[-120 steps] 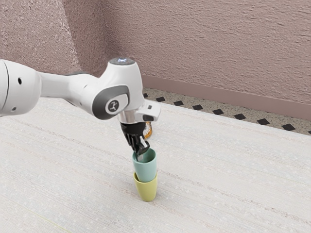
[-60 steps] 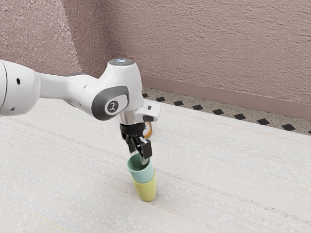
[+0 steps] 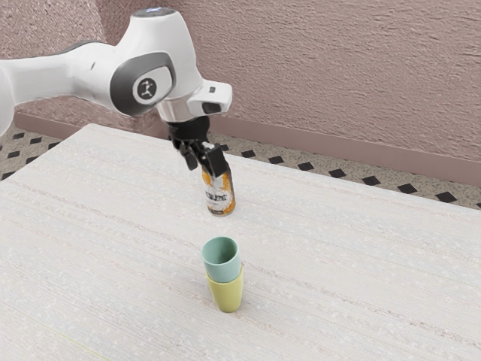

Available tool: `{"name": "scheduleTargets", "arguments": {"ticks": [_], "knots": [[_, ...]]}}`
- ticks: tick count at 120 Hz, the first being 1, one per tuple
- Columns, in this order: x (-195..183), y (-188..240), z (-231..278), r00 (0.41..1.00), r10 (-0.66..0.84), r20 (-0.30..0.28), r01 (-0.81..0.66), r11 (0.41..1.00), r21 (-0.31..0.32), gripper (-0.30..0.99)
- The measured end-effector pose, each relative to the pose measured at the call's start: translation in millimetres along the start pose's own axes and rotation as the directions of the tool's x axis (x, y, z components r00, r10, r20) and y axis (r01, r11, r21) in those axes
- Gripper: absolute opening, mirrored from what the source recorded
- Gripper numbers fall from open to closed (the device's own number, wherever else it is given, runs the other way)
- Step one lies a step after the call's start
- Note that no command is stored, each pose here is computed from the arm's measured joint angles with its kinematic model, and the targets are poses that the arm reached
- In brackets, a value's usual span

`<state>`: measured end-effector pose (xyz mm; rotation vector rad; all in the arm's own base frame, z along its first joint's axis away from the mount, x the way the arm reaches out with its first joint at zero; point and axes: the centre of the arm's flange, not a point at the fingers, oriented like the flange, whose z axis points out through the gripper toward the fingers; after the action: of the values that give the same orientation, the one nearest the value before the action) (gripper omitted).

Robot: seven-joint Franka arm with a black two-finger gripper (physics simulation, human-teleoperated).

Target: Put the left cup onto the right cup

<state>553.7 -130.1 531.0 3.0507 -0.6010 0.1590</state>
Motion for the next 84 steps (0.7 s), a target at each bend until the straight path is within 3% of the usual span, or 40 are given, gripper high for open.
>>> {"name": "scheduleTargets", "arguments": {"ticks": [23, 46, 84], "knots": [[17, -56, -46, 0.996, -0.086, -0.037, 0.087, 0.996, 0.025, 0.69], [-3, -115, -66, 0.983, -0.179, -0.028, 0.18, 0.982, 0.058, 0.69], [3, -90, -62, 0.991, -0.134, 0.0, 0.134, 0.99, 0.05, 0.69]]}}
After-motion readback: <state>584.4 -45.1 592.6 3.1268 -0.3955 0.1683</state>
